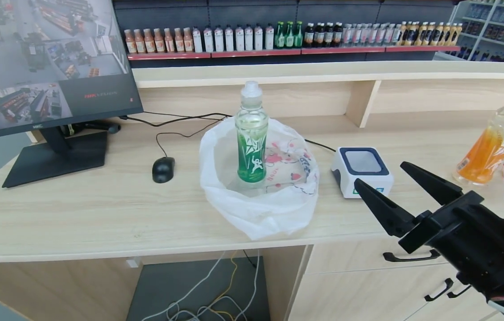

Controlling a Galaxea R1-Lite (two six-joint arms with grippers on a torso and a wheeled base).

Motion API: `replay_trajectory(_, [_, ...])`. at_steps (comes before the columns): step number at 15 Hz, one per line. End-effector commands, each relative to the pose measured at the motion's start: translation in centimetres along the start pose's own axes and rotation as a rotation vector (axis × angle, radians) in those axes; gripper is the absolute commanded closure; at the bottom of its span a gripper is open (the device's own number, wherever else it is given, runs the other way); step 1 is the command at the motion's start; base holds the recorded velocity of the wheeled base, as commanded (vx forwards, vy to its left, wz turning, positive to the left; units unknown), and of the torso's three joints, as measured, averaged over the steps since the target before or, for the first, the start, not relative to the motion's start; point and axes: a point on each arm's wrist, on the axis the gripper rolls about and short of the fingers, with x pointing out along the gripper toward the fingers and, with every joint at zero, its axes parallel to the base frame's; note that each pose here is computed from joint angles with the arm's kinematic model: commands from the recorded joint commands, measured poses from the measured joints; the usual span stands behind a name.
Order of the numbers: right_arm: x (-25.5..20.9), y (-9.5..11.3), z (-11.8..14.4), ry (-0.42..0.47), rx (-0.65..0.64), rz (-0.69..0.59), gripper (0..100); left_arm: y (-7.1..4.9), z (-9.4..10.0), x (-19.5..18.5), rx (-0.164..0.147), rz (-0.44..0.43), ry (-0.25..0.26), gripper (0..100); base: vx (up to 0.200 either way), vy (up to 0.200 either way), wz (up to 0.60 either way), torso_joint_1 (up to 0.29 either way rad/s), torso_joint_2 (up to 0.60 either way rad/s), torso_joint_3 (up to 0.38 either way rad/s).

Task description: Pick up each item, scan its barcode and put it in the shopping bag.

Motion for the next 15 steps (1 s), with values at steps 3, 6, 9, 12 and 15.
replay_trajectory(3, [-0.8,-1.2,-0.1,0.013,-0.017,-0.054,0,0.0,0.0,0.0,-0.002,0.001,-0.002,0,0.0,-0.2,0.0,0.004,0.0,0.001])
replay_trajectory(6, [-1.0,-1.9,-0.3,0.024,-0.027,-0.085,0,0.0,0.0,0.0,-0.002,0.001,0.0,0,0.0,-0.2,0.0,-0.001,0.0,0.005])
replay_trajectory(9, [-1.0,-2.1,-0.3,0.022,-0.031,-0.097,0,0.0,0.0,0.0,-0.002,0.001,-0.002,0,0.0,-0.2,0.0,0.002,0.0,0.002])
replay_trajectory(12, [-0.9,-2.4,-0.5,0.03,-0.038,-0.115,0,0.0,0.0,0.0,-0.002,0.001,0.0,0,0.0,-0.2,0.0,0.005,0.0,0.001])
replay_trajectory(15, [-0.9,-3.0,-0.5,0.029,-0.046,-0.145,0,0.0,0.0,0.0,-0.002,0.001,0.0,0,0.0,-0.2,0.0,0.002,0.0,0.004])
